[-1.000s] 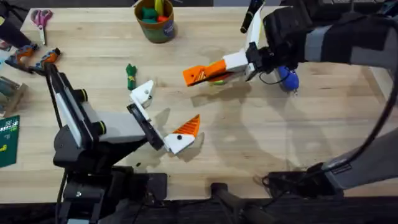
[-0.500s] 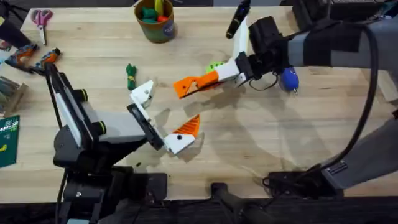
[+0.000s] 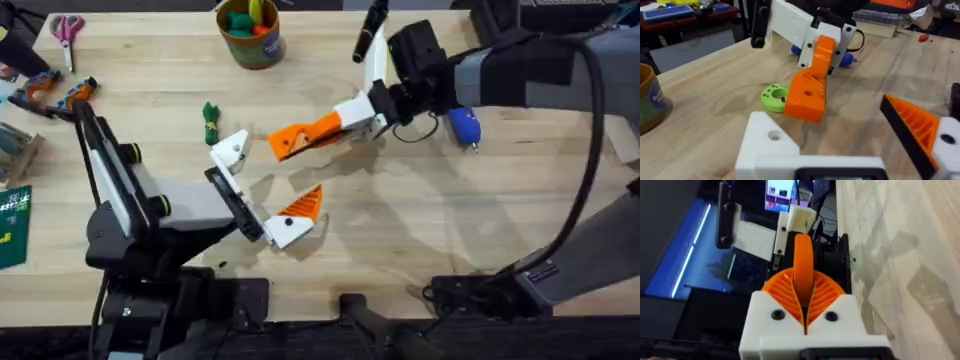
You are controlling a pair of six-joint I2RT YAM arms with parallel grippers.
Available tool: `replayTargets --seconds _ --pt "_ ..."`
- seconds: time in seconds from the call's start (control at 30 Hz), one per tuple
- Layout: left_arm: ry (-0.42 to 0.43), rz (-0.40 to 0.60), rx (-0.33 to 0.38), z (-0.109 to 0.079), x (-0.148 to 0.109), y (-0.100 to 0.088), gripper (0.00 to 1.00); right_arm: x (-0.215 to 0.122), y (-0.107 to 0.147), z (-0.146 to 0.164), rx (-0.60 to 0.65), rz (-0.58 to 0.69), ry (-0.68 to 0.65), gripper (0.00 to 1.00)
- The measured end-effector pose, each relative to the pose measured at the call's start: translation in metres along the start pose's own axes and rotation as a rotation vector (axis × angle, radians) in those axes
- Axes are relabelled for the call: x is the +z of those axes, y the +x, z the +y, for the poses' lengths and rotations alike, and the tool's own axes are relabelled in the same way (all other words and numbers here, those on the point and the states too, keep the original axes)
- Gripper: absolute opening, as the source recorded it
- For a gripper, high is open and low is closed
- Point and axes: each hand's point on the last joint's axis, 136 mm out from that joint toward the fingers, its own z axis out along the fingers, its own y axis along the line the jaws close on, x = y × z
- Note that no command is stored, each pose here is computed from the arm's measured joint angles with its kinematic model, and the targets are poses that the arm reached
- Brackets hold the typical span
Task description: Pick up the gripper from the table and insert it into the empty holder that is missing its gripper. Then pick up a screw, insert it into the mounting hole, and use the screwdriver to tighten it. Finally, clean up the table by picking up the vegetable and placing it into the bucket.
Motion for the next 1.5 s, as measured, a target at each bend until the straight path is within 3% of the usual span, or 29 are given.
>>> replayTargets --seconds 0.2,0.63,1.13,1.5 --pt "0.003 0.000 0.000 -0.001 0.000 0.000 0.985 0.016 -0.008 0.010 -0.066 0.041 -0.015 0.015" --pt "0.006 0.000 0.000 -0.001 0.000 0.000 0.985 0.019 -0.007 -0.001 0.029 0.050 -0.015 0.015" --pt "0.002 0.001 -0.001 0.000 0.000 0.000 0.985 0.032 -0.011 0.005 -0.032 0.080 -0.027 0.015" --pt "-0.004 0.001 -0.001 0.001 0.000 0.000 0.985 0.033 -0.011 0.005 0.029 0.082 -0.022 0.013"
